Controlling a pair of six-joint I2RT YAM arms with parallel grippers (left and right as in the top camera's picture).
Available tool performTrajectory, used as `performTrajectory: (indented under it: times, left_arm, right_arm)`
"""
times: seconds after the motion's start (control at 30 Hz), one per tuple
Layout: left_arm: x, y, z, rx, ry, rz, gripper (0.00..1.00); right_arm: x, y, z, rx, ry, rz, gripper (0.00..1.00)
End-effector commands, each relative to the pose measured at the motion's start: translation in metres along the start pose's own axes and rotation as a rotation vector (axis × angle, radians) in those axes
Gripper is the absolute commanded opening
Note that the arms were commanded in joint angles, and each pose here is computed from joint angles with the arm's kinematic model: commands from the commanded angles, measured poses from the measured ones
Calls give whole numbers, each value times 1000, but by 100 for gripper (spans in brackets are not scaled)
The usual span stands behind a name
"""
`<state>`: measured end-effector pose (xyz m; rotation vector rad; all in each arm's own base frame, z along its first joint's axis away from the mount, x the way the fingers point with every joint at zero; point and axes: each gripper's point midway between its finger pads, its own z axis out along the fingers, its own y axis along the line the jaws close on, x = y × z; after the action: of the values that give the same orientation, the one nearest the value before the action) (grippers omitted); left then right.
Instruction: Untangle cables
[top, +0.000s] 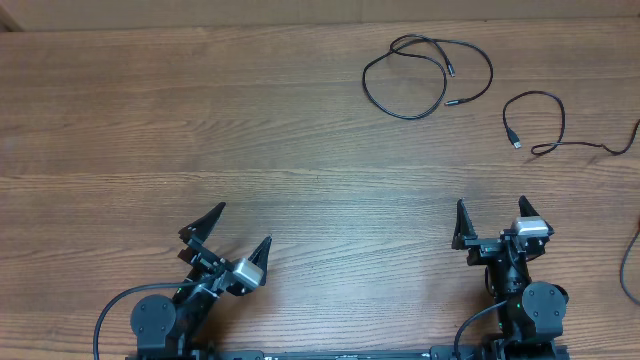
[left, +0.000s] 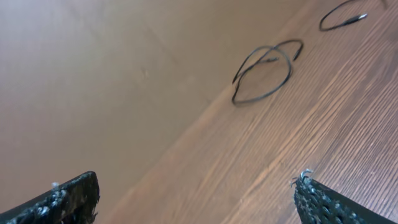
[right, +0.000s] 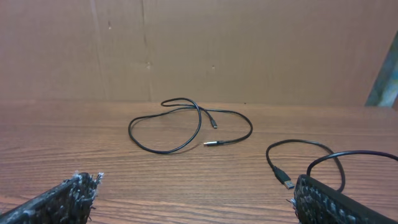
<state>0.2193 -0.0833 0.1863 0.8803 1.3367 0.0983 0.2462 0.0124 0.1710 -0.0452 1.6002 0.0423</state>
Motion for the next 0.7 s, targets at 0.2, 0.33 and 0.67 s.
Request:
performTrajectory:
  times: [0.2,0.33,0.67]
  left_arm:
    - [29,25,-3,-177,120,-182,100]
    - [36,28,-4,-203,144,-197,99]
    - [46,22,-1,-200,150,-200,100]
  right_arm:
    - [1,0,0,-3,-7,-12,100]
    - [1,0,0,-3,-7,-12,100]
    - [1,0,0,-3,-7,-12,100]
